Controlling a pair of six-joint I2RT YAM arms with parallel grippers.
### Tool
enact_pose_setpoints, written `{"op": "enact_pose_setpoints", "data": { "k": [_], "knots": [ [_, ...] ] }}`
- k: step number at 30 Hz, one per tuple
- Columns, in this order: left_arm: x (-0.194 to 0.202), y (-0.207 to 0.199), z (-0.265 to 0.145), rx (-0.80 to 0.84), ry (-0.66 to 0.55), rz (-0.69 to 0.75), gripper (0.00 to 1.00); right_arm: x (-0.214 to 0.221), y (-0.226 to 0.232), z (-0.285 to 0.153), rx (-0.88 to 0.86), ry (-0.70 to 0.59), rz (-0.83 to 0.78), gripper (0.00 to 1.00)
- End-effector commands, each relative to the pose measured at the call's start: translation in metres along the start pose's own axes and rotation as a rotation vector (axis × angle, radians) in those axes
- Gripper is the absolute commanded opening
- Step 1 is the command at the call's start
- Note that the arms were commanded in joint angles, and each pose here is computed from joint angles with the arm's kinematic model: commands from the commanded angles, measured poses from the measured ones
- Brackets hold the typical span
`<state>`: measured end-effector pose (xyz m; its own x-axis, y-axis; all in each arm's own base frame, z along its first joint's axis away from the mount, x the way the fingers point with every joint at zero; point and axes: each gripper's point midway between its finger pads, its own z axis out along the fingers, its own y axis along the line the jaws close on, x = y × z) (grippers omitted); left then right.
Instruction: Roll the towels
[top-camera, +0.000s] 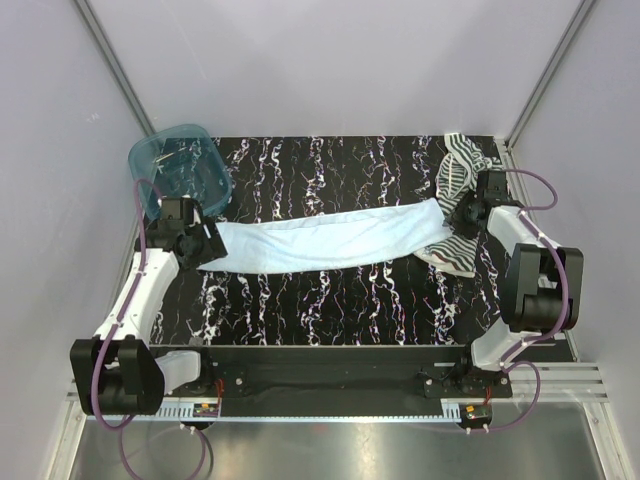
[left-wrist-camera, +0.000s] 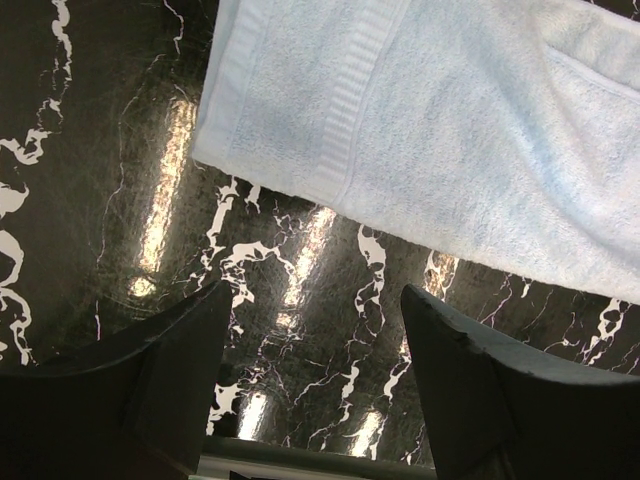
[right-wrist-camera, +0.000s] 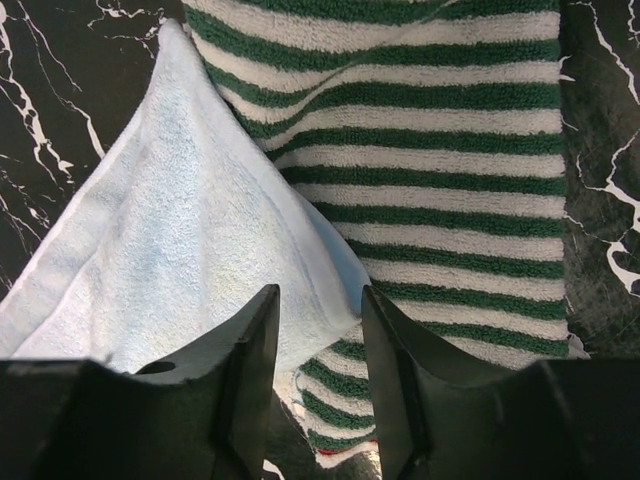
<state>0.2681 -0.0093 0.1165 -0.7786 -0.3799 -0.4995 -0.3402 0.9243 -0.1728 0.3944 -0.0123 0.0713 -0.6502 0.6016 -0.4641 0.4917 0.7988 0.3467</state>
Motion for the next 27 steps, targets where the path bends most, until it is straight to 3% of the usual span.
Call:
{"op": "enact_pose_setpoints", "data": {
  "k": [1,16,23,27],
  "knots": [
    [-0.011,-0.009,0.0,0.026,-0.041,0.03,0.73,-0.009,-0.007,-0.013,0.027,-0.052,-0.024,0.47],
    [-0.008,-0.009,-0.001,0.016,-0.039,0.041,0.73,-0.004,-0.005,-0.003,0.011,-0.029,-0.003,0.44],
    [-0.009,-0.009,-0.001,0.013,-0.044,0.039,0.73,-0.003,-0.002,0.004,0.001,-0.013,0.005,0.4],
    [-0.008,-0.009,-0.001,0.014,-0.042,0.044,0.73,0.001,0.0,0.005,-0.018,-0.008,0.025,0.32]
  ]
}}
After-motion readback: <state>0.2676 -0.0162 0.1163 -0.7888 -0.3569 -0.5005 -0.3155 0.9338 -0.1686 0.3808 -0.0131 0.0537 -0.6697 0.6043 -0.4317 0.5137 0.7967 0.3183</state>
